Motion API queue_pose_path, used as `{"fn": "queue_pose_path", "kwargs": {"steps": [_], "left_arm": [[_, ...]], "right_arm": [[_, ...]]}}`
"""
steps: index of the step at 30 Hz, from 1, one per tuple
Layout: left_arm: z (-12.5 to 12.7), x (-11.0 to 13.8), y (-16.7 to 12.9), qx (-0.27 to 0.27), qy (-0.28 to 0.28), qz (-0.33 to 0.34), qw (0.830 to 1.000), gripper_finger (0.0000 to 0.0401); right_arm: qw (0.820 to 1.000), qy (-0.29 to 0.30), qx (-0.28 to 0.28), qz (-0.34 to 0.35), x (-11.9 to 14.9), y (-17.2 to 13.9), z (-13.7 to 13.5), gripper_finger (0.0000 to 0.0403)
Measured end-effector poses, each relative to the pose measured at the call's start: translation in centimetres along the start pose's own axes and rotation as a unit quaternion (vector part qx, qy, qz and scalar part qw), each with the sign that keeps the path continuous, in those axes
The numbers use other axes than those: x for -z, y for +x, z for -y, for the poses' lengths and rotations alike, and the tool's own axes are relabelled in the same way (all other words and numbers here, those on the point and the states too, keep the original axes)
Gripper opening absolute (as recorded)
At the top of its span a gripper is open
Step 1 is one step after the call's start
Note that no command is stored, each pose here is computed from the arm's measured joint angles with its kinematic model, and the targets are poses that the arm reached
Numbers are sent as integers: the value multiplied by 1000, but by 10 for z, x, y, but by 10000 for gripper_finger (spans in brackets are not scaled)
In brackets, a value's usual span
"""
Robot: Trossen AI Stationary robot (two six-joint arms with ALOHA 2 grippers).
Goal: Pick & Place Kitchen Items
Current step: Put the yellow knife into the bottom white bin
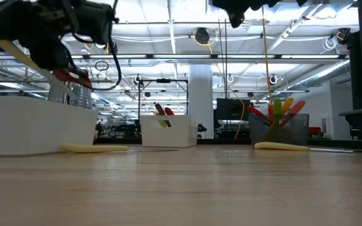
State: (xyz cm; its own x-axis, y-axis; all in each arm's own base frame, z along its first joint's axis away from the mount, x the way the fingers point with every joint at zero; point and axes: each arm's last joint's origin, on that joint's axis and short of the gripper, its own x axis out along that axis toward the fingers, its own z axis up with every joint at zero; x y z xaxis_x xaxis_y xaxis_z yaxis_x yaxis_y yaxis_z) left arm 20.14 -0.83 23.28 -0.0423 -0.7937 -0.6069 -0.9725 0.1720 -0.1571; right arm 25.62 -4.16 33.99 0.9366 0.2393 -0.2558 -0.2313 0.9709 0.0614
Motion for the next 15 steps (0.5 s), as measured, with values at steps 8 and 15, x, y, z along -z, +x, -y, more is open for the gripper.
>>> {"fn": "queue_pose_path", "kwargs": {"steps": [8,15], "left_arm": [[6,-27,7,-38,-1,-31,999,63],[4,-37,7,-59,-12,-36,998,63]], "right_arm": [[999,17,25,-25,26,-7,-4,68],[999,40,27,2,45,-19,-10,68]]}}
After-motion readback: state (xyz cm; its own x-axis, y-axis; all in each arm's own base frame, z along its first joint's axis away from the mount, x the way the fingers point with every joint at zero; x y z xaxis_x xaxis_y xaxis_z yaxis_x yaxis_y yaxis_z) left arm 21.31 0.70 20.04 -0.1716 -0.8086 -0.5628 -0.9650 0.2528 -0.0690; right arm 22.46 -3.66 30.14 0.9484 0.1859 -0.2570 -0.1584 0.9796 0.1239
